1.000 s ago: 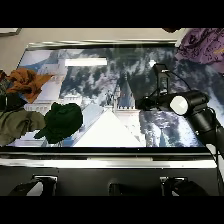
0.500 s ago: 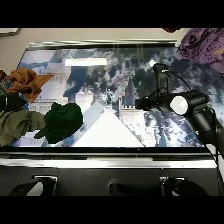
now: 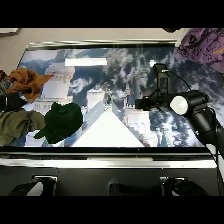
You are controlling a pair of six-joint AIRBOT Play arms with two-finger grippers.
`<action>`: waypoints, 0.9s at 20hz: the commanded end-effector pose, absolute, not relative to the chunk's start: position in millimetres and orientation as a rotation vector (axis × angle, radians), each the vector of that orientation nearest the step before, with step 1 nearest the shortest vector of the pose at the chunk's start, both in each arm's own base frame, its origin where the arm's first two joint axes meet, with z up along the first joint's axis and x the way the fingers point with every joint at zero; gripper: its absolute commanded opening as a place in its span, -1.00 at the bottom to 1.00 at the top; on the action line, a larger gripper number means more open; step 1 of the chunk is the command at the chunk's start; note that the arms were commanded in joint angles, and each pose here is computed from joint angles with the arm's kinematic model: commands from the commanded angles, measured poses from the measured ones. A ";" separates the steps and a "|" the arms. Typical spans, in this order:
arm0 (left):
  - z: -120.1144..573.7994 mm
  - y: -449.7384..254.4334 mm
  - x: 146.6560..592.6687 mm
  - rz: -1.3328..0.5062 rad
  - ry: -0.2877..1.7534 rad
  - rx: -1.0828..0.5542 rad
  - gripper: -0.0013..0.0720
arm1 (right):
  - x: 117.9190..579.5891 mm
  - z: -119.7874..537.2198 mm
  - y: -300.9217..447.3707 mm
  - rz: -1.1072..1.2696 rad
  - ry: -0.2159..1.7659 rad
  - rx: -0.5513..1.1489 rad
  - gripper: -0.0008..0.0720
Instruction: Fold the clothes and pants, and hang the long-sleeved shirts on hangers.
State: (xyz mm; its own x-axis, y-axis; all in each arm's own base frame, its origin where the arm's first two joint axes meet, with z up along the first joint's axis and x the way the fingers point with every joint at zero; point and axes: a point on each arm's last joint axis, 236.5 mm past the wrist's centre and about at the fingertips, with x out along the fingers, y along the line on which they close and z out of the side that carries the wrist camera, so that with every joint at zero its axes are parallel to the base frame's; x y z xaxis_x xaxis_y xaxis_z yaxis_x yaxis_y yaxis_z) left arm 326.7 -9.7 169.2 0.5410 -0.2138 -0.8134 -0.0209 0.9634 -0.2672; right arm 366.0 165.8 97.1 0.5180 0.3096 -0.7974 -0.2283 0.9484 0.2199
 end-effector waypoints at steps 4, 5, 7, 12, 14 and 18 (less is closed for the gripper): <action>169.4 -7.5 328.1 -0.080 0.993 -0.306 -0.59 | 369.1 99.8 167.0 0.325 0.958 0.095 -0.89; 166.1 -3.9 328.6 -0.045 1.006 -0.337 0.57 | 369.0 99.7 167.1 0.325 0.958 0.095 -0.89; 151.8 -0.2 331.1 -0.015 1.057 -0.364 1.00 | 369.1 99.9 167.1 0.325 0.957 0.095 -0.89; 40.9 -27.8 331.6 -0.053 1.334 -0.365 1.00 | 370.3 100.8 167.5 0.326 0.951 0.097 -0.89; -1.8 -42.2 332.8 -0.066 1.395 -0.329 1.00 | 370.2 100.7 167.5 0.326 0.952 0.097 -0.89; -50.3 -59.7 362.3 -0.054 1.360 -0.257 1.00 | 370.2 100.7 167.5 0.326 0.952 0.097 -0.89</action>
State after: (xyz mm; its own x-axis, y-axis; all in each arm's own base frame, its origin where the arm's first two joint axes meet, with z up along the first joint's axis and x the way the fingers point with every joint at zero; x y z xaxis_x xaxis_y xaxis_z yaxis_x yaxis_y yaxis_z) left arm 343.6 -50.0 -13.9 0.1890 -0.2275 -0.9553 -0.1276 0.9589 -0.2536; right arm 370.2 167.1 100.2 0.5352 0.3147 -0.7839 -0.2302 0.9472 0.2231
